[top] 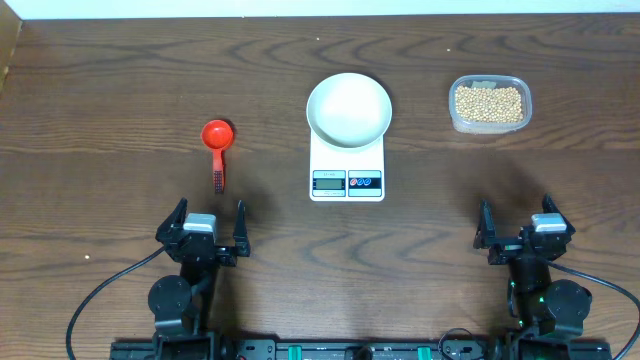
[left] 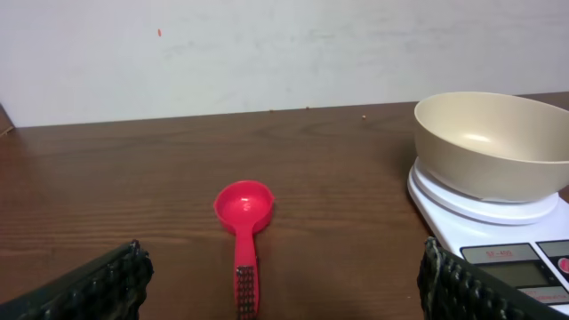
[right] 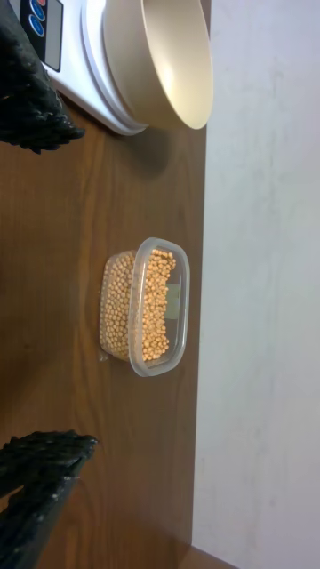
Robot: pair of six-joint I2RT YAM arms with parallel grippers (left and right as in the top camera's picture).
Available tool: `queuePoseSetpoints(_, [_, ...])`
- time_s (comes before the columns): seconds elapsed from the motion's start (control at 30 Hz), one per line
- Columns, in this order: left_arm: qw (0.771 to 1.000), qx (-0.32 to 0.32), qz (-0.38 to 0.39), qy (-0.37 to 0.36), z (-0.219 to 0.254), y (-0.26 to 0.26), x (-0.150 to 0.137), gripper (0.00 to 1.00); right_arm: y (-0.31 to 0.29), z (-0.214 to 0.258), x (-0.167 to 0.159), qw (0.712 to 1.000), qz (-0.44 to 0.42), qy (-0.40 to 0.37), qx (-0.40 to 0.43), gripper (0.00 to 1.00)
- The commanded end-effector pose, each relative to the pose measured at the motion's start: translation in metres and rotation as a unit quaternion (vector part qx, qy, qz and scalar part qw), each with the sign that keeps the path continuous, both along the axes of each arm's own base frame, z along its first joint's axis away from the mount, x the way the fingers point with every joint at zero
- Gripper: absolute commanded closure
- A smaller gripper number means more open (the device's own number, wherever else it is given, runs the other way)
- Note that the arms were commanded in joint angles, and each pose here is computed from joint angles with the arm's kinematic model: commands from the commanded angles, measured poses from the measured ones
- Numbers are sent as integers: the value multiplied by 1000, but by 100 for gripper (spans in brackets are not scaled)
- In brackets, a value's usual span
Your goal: Scoop item into bowl and weigh 50g on scale
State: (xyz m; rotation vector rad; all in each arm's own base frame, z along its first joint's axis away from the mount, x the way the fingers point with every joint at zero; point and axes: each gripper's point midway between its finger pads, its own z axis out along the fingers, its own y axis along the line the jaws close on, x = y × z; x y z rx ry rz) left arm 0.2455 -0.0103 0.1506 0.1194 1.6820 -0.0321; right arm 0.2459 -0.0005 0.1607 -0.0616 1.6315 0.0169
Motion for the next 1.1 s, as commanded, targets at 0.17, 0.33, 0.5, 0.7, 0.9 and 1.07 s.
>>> queuePoseSetpoints(0.17, [1000,5,1,26,-17,1,-1,2,1,-1,0,1000,2,0,-3,1])
queuePoseSetpoints(0.33, [1000,5,1,26,-17,1,-1,2,1,-1,0,1000,2,0,-3,1])
queuePoseSetpoints(0.5, [1000,5,1,26,-17,1,-1,2,1,-1,0,1000,2,0,-3,1])
queuePoseSetpoints(0.7, [1000,5,1,25,-16,1,-1,2,1,-1,0,1000,2,0,-3,1])
queuePoseSetpoints(0.9, [1000,5,1,25,-16,1,-1,2,1,-1,0,1000,2,0,-3,1])
queuePoseSetpoints(1.07, [1000,4,1,29,-18,1,-1,2,1,-1,0,1000,2,0,-3,1])
